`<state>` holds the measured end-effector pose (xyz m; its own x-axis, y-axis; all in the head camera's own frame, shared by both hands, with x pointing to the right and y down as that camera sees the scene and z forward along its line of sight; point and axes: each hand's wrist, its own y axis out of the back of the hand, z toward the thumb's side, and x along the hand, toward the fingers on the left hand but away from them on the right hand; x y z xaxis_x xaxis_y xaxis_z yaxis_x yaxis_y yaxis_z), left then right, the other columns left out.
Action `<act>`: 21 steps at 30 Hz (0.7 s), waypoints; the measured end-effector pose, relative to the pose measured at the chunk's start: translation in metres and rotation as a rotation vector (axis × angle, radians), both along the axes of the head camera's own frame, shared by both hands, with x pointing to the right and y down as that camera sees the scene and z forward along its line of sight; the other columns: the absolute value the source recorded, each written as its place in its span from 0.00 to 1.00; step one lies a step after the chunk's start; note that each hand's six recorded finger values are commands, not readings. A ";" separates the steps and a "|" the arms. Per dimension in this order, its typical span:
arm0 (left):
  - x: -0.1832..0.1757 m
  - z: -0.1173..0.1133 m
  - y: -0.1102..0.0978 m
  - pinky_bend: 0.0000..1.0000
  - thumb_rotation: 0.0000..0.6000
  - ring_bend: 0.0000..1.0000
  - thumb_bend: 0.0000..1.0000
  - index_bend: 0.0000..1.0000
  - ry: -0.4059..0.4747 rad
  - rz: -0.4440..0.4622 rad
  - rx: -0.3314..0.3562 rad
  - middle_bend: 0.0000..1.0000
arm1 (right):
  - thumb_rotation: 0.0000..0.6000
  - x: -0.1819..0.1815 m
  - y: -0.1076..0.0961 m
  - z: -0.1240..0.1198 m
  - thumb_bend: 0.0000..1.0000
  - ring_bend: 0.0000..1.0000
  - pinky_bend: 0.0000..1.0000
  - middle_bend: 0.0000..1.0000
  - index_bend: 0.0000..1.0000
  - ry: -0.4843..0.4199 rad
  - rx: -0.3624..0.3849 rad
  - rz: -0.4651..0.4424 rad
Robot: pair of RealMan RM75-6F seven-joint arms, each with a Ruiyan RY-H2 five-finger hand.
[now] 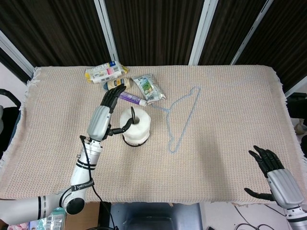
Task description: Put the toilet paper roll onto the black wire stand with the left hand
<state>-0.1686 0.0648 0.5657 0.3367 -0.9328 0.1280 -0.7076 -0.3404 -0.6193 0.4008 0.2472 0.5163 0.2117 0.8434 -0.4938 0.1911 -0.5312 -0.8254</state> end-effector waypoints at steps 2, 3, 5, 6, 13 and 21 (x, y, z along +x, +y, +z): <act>0.001 -0.002 0.001 0.03 1.00 0.00 0.38 0.00 0.004 0.005 0.000 0.00 | 1.00 0.000 0.000 0.000 0.18 0.00 0.00 0.00 0.00 0.000 0.000 -0.002; 0.001 -0.003 0.003 0.03 1.00 0.00 0.38 0.00 0.007 0.011 0.003 0.00 | 1.00 0.000 0.000 0.000 0.18 0.00 0.00 0.00 0.00 0.000 0.000 -0.002; 0.001 -0.007 0.007 0.03 1.00 0.00 0.37 0.00 0.008 0.025 0.009 0.00 | 1.00 0.000 0.000 0.000 0.18 0.00 0.00 0.00 0.00 0.001 -0.001 -0.003; 0.001 -0.009 0.010 0.03 1.00 0.00 0.37 0.00 0.003 0.037 0.015 0.00 | 1.00 0.000 0.000 0.001 0.18 0.00 0.00 0.00 0.00 0.002 -0.002 -0.004; -0.040 -0.024 0.042 0.03 1.00 0.00 0.40 0.00 -0.133 0.114 0.086 0.00 | 1.00 -0.002 0.003 0.001 0.18 0.00 0.00 0.00 0.00 0.008 -0.002 -0.016; -0.160 -0.019 0.122 0.03 1.00 0.00 0.41 0.00 -0.376 0.084 0.049 0.01 | 1.00 -0.009 0.006 0.011 0.18 0.00 0.00 0.00 0.00 0.030 -0.022 -0.035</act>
